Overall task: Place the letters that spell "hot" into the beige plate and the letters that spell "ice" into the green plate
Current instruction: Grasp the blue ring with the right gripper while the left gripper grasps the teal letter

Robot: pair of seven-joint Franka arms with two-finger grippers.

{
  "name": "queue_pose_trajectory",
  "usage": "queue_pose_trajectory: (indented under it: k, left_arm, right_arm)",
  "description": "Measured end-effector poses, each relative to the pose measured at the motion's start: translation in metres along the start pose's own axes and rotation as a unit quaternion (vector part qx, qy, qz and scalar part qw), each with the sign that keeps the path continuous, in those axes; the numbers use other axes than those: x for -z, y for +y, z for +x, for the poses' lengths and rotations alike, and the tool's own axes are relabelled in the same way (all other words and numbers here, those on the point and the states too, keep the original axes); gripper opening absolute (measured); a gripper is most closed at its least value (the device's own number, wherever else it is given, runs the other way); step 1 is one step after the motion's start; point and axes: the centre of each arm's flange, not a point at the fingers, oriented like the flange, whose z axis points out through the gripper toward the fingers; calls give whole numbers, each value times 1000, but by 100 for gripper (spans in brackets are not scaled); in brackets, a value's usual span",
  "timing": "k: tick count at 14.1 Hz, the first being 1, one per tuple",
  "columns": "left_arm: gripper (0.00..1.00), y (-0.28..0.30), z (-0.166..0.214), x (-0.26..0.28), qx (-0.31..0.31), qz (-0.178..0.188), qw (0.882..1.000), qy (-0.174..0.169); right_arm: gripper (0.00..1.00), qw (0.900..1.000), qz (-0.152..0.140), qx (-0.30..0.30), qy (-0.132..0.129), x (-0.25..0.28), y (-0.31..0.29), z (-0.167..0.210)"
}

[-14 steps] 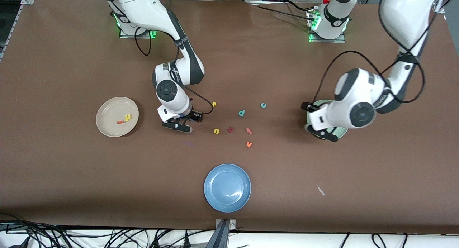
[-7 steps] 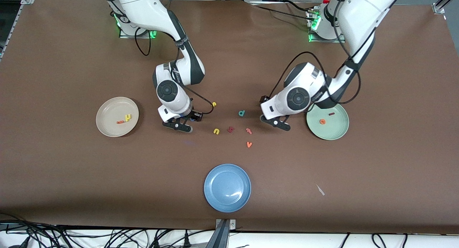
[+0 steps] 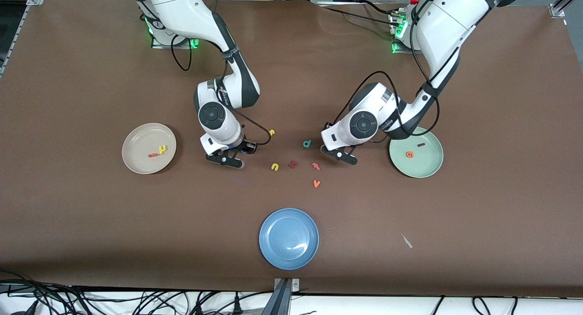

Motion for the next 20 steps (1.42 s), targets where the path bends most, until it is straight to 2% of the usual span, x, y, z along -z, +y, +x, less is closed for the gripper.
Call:
queue_pose_trajectory:
  k: [1,2,5,8,12,13,16,20]
  left_arm:
    - [83,7,-2,-3,6,1,1000,-2]
    - [83,14,-3,-6,9,2,1000,-3]
    - [72,20,-5,-9,12,4,1000,-5]
    - [70,14,-3,-13,16,5,1000,-9]
    - [68,12,-3,-19,18,5,1000,-14]
    - [64,12,-3,-20,18,5,1000,-14]
    - [31,10,-3,-20,20,6,1000,-14]
    - [25,10,-3,-19,29,6,999,-14]
  right_arm:
    - [43,1000,0,0,0,0,0,0]
    - [39,1000,0,0,0,0,0,0]
    - [36,1000,1,0,0,0,-1,0]
    - [28,1000,3,1,1,3,-2,-1]
    - [28,1000,3,2,0,2,-3,-1]
    - [28,1000,2,2,-1,2,-3,-1]
    - [28,999,-8,12,-31,21,9,22]
    - [28,998,-21,48,-40,74,83,84]
